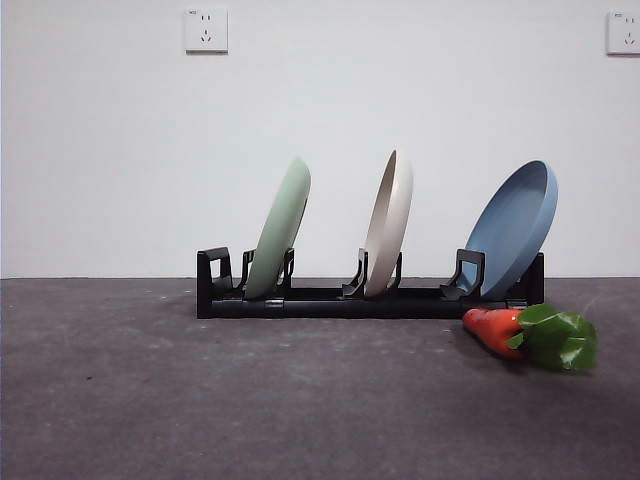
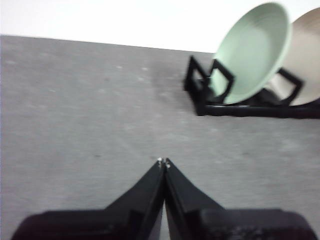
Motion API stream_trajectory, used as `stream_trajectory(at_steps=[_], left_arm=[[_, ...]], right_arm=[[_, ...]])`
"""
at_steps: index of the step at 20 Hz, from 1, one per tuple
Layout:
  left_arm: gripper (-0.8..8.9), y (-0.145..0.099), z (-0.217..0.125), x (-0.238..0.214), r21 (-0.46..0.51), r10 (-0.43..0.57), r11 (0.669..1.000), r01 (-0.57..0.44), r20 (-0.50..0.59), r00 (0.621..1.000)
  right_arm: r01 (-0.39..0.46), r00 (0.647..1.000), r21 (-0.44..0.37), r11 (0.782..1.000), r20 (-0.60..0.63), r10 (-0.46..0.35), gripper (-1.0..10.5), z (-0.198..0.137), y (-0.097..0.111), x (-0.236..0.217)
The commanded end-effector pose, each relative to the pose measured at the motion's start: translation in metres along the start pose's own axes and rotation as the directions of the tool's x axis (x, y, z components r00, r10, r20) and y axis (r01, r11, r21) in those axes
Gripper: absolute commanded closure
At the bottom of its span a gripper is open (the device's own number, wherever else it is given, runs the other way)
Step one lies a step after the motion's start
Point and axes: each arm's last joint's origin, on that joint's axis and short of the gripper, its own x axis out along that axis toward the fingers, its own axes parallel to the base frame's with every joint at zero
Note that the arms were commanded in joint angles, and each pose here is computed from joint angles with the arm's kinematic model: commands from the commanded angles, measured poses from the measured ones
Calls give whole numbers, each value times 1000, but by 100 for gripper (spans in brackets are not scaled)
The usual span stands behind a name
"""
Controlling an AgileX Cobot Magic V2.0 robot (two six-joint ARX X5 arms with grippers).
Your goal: Take the green plate from the plate rack,put the plate on the table,take the carrot from the table,put the carrot in the plate
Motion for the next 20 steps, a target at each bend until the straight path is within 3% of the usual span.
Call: stream_trajectory(at_steps=[1,5,9,20], left_arm=[[820,-4,17,-6,-63,-47,997,50,47,998],[820,-10,40,-18,-92,-73,992,81,87,993],[820,-17,64,-30,-96,-104,989,113,92,990],[820,-36,122,-51,-90,-351,934,346,-58,934]], right_arm=[[-23,999,111,994,51,17,959,15,5,-5],[-47,995,103,994,94,38,959,36,13,-13],[-120,990,93,988,82,113,959,60,23,-23],[-213,962,-80,974,-193,195,959,130,52,-52]])
